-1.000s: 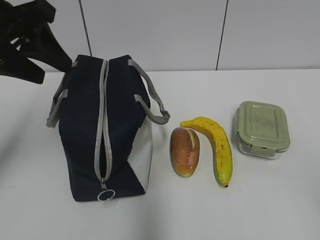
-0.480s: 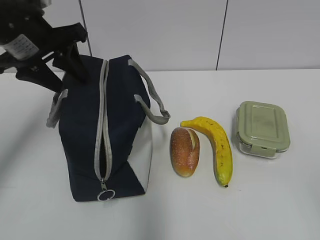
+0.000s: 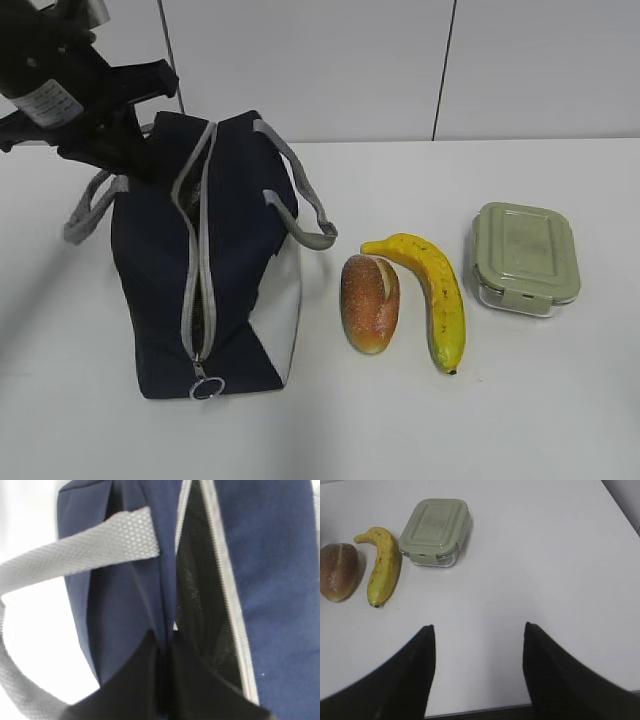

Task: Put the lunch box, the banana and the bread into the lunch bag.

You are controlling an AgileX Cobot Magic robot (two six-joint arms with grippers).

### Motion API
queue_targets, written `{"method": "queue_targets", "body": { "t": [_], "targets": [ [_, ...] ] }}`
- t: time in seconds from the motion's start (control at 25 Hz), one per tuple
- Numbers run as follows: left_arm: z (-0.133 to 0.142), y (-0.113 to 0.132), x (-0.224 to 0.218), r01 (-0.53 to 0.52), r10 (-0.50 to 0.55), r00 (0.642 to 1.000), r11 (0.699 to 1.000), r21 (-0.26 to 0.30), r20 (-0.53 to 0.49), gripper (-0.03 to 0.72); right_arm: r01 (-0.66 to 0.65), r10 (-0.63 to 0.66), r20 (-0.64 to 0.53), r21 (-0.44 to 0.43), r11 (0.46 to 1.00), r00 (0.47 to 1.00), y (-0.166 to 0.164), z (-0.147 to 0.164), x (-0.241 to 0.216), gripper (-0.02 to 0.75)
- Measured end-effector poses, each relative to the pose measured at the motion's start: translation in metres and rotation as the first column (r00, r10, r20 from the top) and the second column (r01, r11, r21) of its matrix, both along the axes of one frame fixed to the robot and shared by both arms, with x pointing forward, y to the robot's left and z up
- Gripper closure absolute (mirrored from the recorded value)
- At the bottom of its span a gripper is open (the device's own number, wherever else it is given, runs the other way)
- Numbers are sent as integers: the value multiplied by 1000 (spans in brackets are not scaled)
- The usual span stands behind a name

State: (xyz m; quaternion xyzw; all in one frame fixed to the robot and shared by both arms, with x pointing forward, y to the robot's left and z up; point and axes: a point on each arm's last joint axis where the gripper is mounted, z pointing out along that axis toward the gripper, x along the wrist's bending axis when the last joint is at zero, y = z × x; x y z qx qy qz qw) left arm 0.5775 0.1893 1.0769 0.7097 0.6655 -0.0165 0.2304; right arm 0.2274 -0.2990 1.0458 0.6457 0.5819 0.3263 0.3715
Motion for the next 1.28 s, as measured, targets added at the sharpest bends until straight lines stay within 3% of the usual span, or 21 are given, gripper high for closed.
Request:
{"method": "queue_targets", "body": {
  "t": [0.16, 1.28],
  "targets": [
    [-1, 0, 1, 11, -11, 1000, 1000, 7, 12, 688, 0, 0, 0, 0, 1000, 1000, 0, 0, 0, 321],
    [-1, 0, 2, 11, -11, 1000, 1000, 7, 23, 688, -5, 5, 0, 5, 1000, 1000, 0, 0, 0, 321]
  ]
}}
